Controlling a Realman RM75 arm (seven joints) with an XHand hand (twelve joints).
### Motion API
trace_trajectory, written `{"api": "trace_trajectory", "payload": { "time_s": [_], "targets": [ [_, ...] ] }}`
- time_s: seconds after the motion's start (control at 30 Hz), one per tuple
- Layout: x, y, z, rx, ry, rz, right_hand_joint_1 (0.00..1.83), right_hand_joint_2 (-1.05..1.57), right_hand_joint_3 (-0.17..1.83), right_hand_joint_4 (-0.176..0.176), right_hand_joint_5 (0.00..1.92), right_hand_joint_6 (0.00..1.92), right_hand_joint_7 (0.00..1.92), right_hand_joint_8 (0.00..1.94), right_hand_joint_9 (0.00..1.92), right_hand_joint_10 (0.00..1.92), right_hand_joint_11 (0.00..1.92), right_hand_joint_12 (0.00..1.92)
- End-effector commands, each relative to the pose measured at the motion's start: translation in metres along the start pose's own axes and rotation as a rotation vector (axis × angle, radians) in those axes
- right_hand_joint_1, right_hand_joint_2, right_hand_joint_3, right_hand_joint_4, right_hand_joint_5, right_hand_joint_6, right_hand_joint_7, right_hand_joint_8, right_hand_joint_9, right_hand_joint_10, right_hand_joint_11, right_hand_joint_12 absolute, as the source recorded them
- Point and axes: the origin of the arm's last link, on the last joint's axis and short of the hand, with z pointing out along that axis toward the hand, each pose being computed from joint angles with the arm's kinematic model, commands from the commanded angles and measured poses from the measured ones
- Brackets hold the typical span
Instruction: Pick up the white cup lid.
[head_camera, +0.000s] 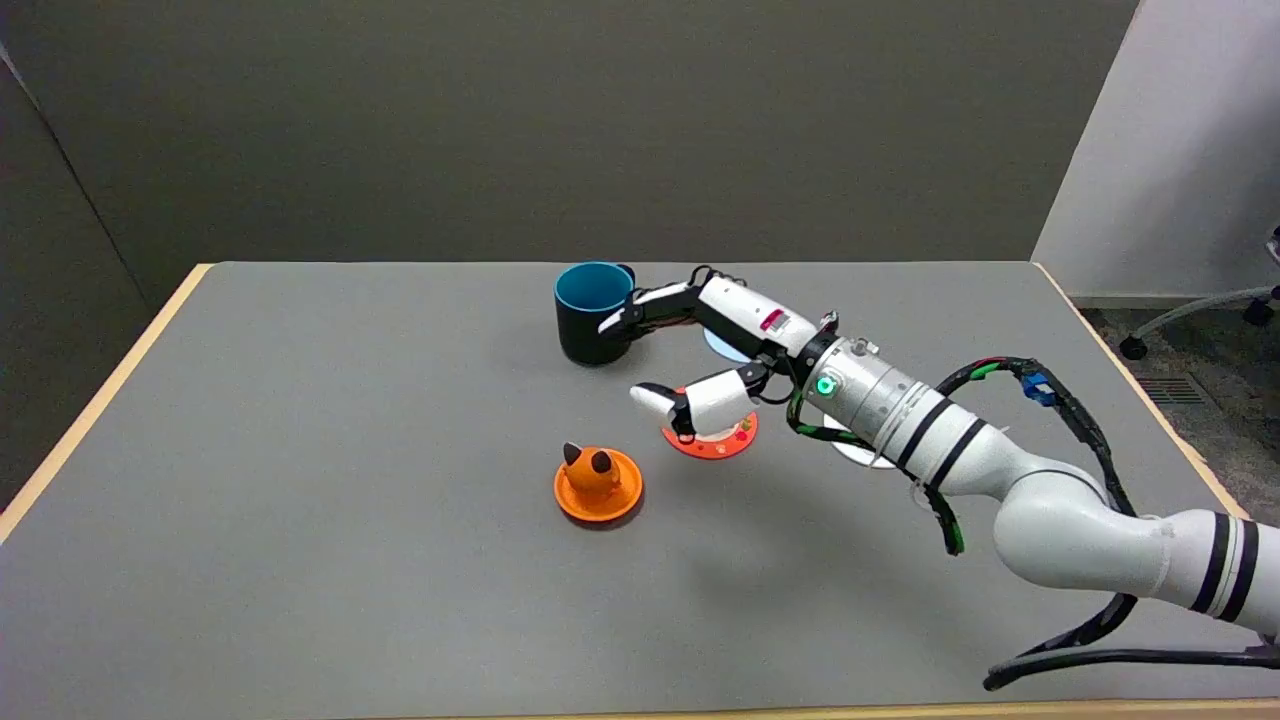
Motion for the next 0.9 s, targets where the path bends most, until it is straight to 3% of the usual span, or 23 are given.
{"api": "trace_trajectory", "payload": {
  "time_s": [0.03, 0.2, 0.37, 0.57, 0.9],
  "targets": [
    [0.040, 0.052, -0.001, -0.189, 0.102, -0.154, 0.74, 0.55, 0.95, -0.113, 0.67, 0.22, 0.73, 0.20, 0.60, 0.20, 0.45, 0.30],
    [0.065, 0.098, -0.028, -0.362, 0.171, -0.201, 0.74, 0.52, 0.97, -0.115, 0.64, 0.22, 0.71, 0.20, 0.60, 0.20, 0.46, 0.30],
    [0.083, 0.122, -0.057, -0.472, 0.218, -0.249, 0.74, 0.50, 0.98, -0.120, 0.62, 0.21, 0.71, 0.20, 0.59, 0.20, 0.46, 0.31],
    [0.087, 0.137, -0.069, -0.540, 0.224, -0.245, 0.74, 0.47, 0.99, -0.122, 0.61, 0.21, 0.65, 0.19, 0.59, 0.20, 0.46, 0.31],
    [0.081, 0.148, -0.079, -0.572, 0.131, -0.235, 0.74, 0.45, 0.98, -0.124, 0.62, 0.21, 0.65, 0.19, 0.59, 0.20, 0.47, 0.32]
  ]
}}
